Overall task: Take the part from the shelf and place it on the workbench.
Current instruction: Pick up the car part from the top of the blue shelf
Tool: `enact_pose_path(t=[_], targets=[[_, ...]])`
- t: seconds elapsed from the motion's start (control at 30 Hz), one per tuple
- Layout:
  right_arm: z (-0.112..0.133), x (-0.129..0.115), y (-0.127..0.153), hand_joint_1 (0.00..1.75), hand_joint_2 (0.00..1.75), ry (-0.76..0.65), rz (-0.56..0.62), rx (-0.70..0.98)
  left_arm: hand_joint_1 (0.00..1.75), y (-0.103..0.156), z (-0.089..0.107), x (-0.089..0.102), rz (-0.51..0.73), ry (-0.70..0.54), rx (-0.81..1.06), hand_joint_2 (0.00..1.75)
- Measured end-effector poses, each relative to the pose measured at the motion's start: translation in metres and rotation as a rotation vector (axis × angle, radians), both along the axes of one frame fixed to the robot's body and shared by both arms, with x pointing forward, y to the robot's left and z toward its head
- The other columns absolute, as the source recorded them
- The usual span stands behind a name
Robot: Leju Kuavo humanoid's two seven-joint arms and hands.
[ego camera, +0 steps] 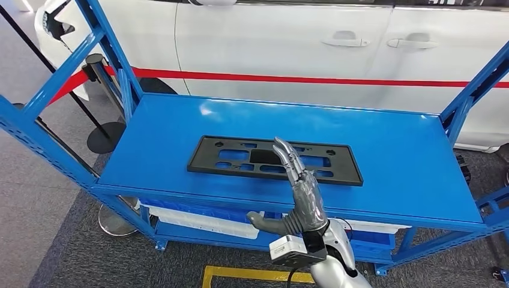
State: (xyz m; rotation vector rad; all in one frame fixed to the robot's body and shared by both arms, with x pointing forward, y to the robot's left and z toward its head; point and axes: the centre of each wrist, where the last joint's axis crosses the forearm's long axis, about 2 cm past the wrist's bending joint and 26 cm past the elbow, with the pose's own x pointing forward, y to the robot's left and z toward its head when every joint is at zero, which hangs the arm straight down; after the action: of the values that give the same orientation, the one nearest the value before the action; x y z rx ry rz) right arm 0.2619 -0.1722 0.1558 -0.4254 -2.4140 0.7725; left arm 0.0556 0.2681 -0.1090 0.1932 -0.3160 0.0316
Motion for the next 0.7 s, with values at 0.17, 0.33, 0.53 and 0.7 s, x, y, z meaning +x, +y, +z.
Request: enact_pose_path(t=[0.17,0.33,0.53,0.7], targets=[[-0.005,-0.002,-0.003,0.00,1.75,-0.031,-0.064,-0.103,0.00,-0.002,0.000,0.000,-0.006,-0.003,-0.004,0.00],[-0.011,-0.003,-0.003,0.00,1.75,-0.043,-0.075,-0.181,0.00,-0.003,0.000,0.000,-0.010,-0.005,-0.012,0.00],[-0.018,-0.004,-0.003,0.00,1.75,-0.043,-0.070,-0.223,0.00,-0.003,0.000,0.000,-0.011,-0.010,-0.015,0.00],[-0.024,-0.005,-0.002,0.00,1.75,-0.031,-0.063,-0.239,0.00,-0.003,0.000,-0.002,-0.012,-0.009,-0.017,0.00]])
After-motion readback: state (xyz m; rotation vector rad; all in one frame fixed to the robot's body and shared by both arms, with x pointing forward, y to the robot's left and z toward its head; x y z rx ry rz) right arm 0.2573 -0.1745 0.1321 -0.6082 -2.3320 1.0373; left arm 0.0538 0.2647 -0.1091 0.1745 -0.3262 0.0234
